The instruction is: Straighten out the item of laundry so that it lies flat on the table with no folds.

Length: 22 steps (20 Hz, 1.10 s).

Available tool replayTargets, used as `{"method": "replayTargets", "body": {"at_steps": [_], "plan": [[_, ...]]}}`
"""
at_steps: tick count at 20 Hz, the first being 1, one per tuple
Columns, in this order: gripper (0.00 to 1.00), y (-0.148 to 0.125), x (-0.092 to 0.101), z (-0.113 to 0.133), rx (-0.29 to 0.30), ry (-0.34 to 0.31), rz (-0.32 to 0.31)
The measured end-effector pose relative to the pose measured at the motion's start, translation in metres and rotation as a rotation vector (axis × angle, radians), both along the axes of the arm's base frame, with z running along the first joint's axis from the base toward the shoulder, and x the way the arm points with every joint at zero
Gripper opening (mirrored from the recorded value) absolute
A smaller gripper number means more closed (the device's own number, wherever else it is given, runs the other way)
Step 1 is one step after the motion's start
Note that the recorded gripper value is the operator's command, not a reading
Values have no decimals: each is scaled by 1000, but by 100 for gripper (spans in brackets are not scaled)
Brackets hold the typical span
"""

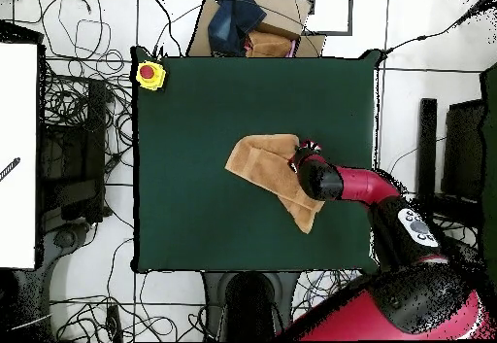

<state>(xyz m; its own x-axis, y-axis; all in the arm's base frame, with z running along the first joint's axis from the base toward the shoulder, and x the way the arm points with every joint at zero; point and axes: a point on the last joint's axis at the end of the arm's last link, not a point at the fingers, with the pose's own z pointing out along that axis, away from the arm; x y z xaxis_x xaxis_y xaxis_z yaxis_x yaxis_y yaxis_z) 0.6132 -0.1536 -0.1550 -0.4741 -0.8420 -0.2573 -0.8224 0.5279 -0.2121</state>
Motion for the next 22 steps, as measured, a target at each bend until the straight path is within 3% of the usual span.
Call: {"method": "replayTargets", "body": {"at_steps": [5, 10, 16, 22], "plan": [[0, -24, -6, 32, -105, 30, 18], [0, -67, -18, 71, -169, 72, -52], [0, -96, -38, 100, -210, 112, -113], [0, -117, -66, 114, -246, 165, -168]]}}
